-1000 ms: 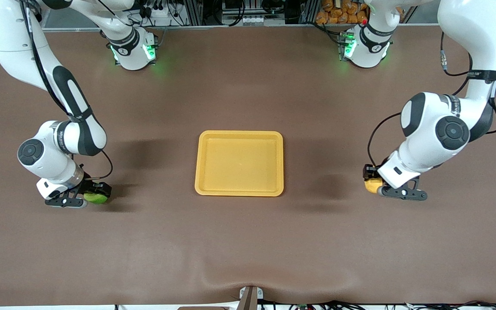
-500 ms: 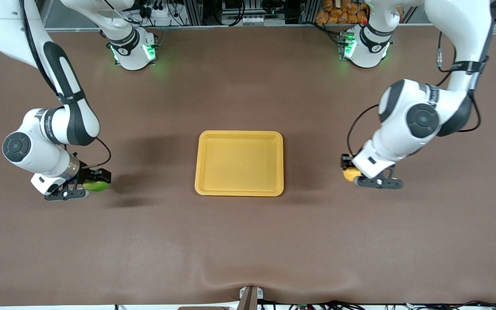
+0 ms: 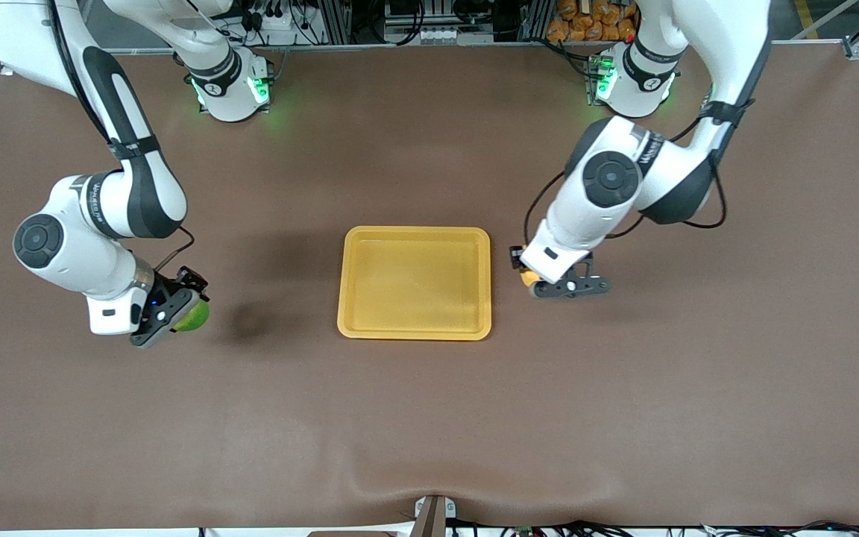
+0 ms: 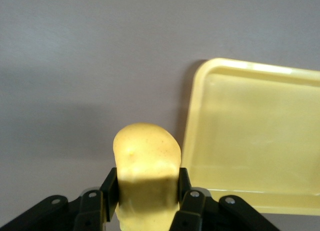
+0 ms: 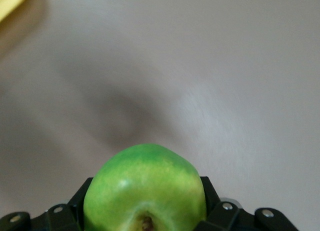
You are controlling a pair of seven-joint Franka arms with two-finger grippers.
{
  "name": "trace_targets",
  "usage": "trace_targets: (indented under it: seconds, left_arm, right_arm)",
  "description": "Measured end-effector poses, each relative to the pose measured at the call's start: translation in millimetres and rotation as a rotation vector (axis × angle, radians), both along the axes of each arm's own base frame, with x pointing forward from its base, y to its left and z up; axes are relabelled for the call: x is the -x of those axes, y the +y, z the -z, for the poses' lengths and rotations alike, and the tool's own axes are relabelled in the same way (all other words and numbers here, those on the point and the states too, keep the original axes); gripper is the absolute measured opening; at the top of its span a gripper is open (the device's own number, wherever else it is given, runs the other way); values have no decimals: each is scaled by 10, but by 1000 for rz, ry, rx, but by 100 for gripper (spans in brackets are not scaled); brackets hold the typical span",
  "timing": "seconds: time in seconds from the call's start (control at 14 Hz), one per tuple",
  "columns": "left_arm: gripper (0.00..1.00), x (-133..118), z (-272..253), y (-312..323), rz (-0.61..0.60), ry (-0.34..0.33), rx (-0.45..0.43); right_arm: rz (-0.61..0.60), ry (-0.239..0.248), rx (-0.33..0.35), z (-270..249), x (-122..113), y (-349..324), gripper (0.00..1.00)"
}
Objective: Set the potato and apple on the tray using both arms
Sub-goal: 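Lift the apple with the right gripper while the left gripper carries potato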
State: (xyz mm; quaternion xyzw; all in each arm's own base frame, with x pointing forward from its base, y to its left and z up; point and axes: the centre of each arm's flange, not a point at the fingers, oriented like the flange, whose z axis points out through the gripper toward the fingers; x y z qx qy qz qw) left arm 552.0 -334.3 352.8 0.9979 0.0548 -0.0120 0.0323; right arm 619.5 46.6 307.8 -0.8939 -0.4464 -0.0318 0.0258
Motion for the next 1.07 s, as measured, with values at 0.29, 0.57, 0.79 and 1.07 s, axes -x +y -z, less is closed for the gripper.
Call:
trace_targets:
  seconds: [0.29, 0.57, 0.79, 1.07]
  left_arm:
    - [50, 90, 201, -473, -38, 5, -18]
    - [50, 164, 518, -822, -61, 5, -57]
    - [50, 232, 752, -1013, -39, 19, -72]
    - [50, 265, 949, -1181, 16, 1, -101]
  right_arm:
    - [-306, -72, -21, -261, -54, 603, 86]
    - [-466, -124, -28, -466, -64, 1095, 86]
    - [-556, -129, -35, -506, 74, 1633, 86]
    - [-624, -100, -41, -395, 320, 2147, 86]
